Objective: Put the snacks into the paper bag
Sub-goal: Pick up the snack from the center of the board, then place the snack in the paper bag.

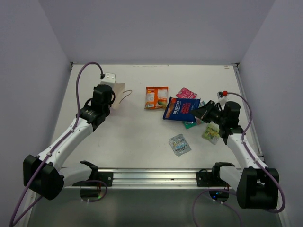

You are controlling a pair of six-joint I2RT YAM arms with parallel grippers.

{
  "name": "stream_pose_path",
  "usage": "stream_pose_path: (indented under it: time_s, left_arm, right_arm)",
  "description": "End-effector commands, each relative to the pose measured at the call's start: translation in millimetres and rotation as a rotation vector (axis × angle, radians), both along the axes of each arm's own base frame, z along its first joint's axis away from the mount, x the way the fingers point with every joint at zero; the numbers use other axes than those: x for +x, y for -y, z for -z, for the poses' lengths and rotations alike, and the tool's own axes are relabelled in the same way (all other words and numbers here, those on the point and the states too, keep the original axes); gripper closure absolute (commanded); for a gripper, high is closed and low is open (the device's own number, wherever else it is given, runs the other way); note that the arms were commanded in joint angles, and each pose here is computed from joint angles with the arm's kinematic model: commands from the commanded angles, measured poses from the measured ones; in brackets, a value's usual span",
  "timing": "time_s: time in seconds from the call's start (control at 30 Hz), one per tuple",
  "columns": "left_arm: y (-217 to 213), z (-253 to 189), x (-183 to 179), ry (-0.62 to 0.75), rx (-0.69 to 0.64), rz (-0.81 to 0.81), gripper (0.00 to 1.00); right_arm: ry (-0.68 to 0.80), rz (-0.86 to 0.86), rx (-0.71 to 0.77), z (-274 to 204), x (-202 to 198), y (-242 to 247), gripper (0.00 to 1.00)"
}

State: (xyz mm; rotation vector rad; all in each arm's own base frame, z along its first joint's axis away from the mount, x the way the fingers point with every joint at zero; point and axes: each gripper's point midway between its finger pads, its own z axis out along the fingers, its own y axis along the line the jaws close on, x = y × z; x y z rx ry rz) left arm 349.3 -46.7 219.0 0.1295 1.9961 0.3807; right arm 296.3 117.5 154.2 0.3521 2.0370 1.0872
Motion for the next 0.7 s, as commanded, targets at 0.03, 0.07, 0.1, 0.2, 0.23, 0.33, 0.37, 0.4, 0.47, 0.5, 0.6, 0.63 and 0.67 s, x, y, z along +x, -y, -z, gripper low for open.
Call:
stream_pose_path:
  time_s: [0.03,0.07,0.1,0.2,0.23,0.33,0.37,0.4,0.47,0.5,0.6,0.63,0.67]
  left_arm:
    - [-0.6,-19.6,3.3,0.07,-0.021,-0.001,1.0]
    - [-0.6,-18.9,3.2,0.068,-0.02,-0.001,1.0]
    - [-0.1,-18.8,3.2,0.068,-0.022,0.002,1.0]
    - [-0.5,-19.7,3.0,0.069,-0.022,0.001,1.0]
    - [-0.7,-20.7,2.7,0.072,-0.021,0.001,1.0]
    - [-2.6,-21.7,2.0,0.077,-0.02,-0.009,1.0]
    - [-3.3,-21.7,1.6,0.077,-0.017,-0.011,1.0]
    - [-3.9,-22.4,1.2,0.081,-0.018,-0.015,1.0]
    - [-5.0,-22.5,-0.1,0.082,-0.016,-0.017,1.0]
    - [-5.1,-24.4,-0.1,0.088,-0.018,-0.016,1.0]
    - [-5.5,-25.1,-0.5,0.091,-0.018,-0.018,1.0]
    - [-5.4,-25.1,-0.5,0.091,-0.02,-0.018,1.0]
    - [-5.6,-24.8,-0.7,0.089,-0.018,-0.018,1.0]
  right_arm:
    - [0.13,-0.045,0.04,-75.6,15.3,-13.1,1.0]
    - [0.142,-0.063,0.035,-84.8,14.7,-20.6,1.0]
    - [0.133,-0.071,0.025,-89.1,14.4,-27.6,1.0]
    - [0.179,-0.092,0.011,-123.3,19.2,-50.5,1.0]
    - [0.2,-0.1,0.012,-141.8,22.5,-58.4,1.0]
    - [0.205,-0.081,0.017,-168.1,28.5,-80.0,1.0]
    - [0.208,-0.074,0.02,-175.1,29.3,-84.5,1.0]
    - [0.222,-0.086,0.026,-183.8,27.1,-95.0,1.0]
    - [0.257,-0.058,0.038,-205.4,33.9,-102.6,1.0]
    - [0.266,-0.074,0.046,-211.9,31.4,-113.0,1.0]
    - [0.306,-0.083,0.063,-233.6,34.5,-131.0,1.0]
    - [0.325,-0.087,0.072,-244.8,34.6,-135.3,1.0]
    - [0.331,-0.093,0.077,-247.9,34.3,-142.8,1.0]
